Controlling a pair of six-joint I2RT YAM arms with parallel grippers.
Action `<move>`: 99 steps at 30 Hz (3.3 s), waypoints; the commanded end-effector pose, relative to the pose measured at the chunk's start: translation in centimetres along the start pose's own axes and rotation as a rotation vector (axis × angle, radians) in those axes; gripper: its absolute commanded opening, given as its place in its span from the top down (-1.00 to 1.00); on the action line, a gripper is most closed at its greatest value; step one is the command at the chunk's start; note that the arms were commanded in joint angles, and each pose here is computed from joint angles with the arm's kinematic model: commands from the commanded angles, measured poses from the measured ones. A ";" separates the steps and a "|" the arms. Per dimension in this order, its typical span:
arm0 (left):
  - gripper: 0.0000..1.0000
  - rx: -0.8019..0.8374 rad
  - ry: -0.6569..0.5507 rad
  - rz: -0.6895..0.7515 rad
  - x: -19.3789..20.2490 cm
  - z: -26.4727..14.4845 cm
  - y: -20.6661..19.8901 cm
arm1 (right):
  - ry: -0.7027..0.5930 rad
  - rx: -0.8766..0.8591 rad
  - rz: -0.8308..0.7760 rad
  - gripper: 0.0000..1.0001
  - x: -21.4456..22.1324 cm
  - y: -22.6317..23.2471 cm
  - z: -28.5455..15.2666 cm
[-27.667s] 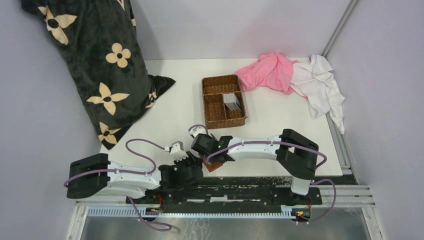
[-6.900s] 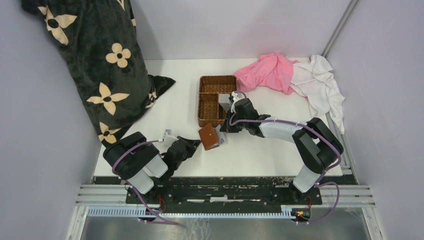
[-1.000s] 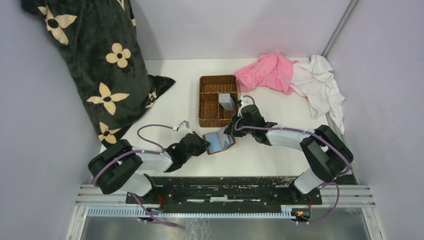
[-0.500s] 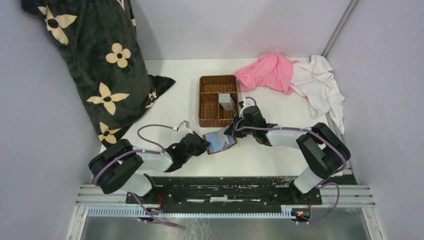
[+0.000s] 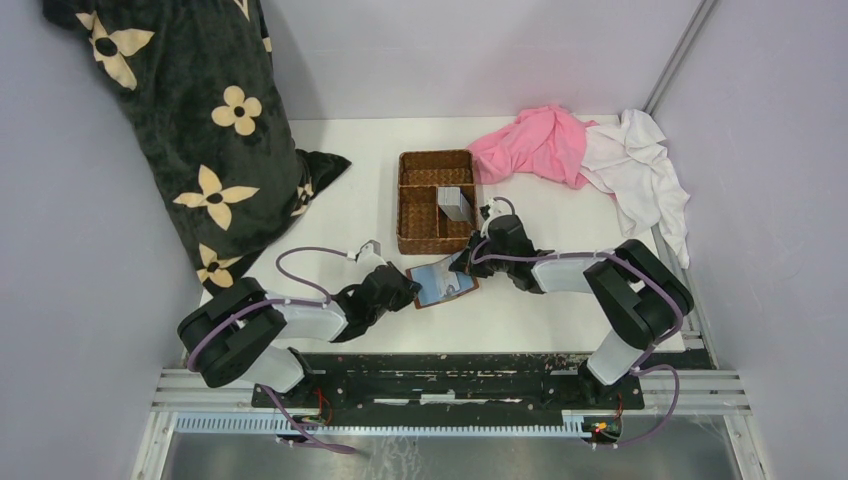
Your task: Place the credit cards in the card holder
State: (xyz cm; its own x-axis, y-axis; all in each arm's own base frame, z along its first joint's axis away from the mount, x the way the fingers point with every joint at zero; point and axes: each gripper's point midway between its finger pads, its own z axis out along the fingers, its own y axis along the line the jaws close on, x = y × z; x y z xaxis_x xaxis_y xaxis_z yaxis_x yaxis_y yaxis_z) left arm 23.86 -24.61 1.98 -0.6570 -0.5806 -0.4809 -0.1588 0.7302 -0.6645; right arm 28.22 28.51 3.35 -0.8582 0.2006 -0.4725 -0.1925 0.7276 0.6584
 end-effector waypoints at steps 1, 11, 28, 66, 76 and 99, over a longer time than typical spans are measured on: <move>0.69 -0.212 0.042 0.119 1.2 -0.3 5.7 | 0.066 0.042 0.003 0.98 2.4 -1.9 0.2; 0.69 -0.266 0.053 0.152 1.2 0.2 6.0 | 0.116 0.033 -0.001 0.98 4.3 -2.7 0.1; 0.72 -0.289 0.106 0.175 2.5 -0.1 6.9 | 0.020 0.134 -0.012 0.98 4.9 -3.1 1.0; 0.63 -0.164 0.028 0.142 1.8 -3.6 3.7 | 0.001 0.341 -0.108 -0.04 6.4 -1.8 -1.6; 0.60 -0.187 -0.051 0.151 0.1 -3.7 4.1 | 0.000 0.344 -0.133 -0.03 6.4 -0.8 -1.6; 0.69 -0.087 0.069 0.218 4.2 -3.1 1.8 | 0.030 0.329 -0.106 -0.03 7.3 1.4 -0.9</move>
State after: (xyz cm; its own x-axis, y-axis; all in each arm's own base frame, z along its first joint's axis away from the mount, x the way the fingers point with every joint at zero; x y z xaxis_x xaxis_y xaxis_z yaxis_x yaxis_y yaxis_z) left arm 19.84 -24.00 1.59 -0.6893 -0.4628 -0.5574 -0.1124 0.8284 -0.5488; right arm 22.32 30.54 2.53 -0.8289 0.1196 -0.5465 -0.1434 0.8988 0.4143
